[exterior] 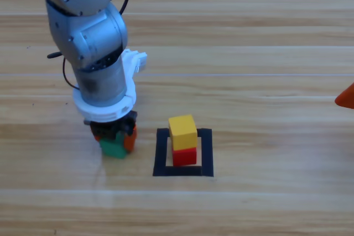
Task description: Stack the blocks in the rectangular block: red at the bottom, yellow in the middle, green on top
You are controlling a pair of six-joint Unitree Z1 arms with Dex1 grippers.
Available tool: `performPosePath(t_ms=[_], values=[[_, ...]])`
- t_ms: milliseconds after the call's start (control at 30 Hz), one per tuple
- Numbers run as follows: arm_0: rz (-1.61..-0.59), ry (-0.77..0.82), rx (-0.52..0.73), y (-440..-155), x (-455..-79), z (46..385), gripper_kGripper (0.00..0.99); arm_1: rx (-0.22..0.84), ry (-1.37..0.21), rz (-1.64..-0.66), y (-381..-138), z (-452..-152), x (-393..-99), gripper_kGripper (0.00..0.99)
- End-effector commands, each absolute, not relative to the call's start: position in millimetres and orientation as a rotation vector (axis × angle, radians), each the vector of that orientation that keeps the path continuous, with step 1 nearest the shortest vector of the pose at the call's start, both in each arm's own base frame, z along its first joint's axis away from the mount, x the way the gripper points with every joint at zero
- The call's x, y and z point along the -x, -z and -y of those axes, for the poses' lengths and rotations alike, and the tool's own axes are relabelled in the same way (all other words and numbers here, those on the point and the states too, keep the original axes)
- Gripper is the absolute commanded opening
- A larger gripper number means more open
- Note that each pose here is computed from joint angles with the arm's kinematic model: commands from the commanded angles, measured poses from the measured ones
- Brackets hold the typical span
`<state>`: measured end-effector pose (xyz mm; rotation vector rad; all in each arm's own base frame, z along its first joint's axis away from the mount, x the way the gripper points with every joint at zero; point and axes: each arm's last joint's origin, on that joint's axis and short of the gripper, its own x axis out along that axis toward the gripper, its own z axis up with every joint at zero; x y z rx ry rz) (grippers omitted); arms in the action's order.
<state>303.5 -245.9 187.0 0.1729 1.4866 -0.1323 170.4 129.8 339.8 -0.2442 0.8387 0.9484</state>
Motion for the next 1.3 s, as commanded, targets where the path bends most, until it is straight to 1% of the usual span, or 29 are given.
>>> performPosePath(t_ms=[33,133,333,433,467,567,800,900,1000,1133,1300], values=[[-1.518,0.131,-0.218,-171,-299,252,0.084,0.239,-0.933,-0.905,-321,-132,-184,0.985],[-1.488,0.134,-0.188,-188,-299,252,0.074,0.238,-0.936,-0.906,-321,-132,-184,0.985],[-1.440,0.074,-0.059,-262,-302,254,0.061,0.238,-0.939,-0.916,-319,-133,-186,0.985],[-1.432,0.017,-0.014,-293,-306,256,0.005,0.237,-0.941,-0.919,-318,-134,-186,0.985],[-1.425,0.005,0.009,-307,-304,255,0.000,0.237,-0.944,-0.917,-318,-134,-186,0.985],[-1.425,-0.018,0.037,-322,-303,254,0.000,0.235,-0.941,-0.923,-317,-134,-187,0.985],[-1.475,-0.092,0.068,-317,-295,266,0.000,0.235,-0.944,-0.926,-316,-134,-187,0.985],[-1.486,-0.111,0.072,-316,-289,279,0.000,0.235,-0.944,-0.927,-316,-134,-187,0.985],[-1.493,-0.104,0.077,-314,-286,288,0.000,0.237,-0.944,-0.927,-316,-134,-187,0.985],[-1.509,-0.109,0.072,-302,-287,305,0.000,0.236,-0.943,-0.931,-315,-135,-188,0.985],[-1.503,-0.092,0.072,-299,-286,320,0.000,0.233,-0.942,-0.927,-317,-134,-187,0.985]])
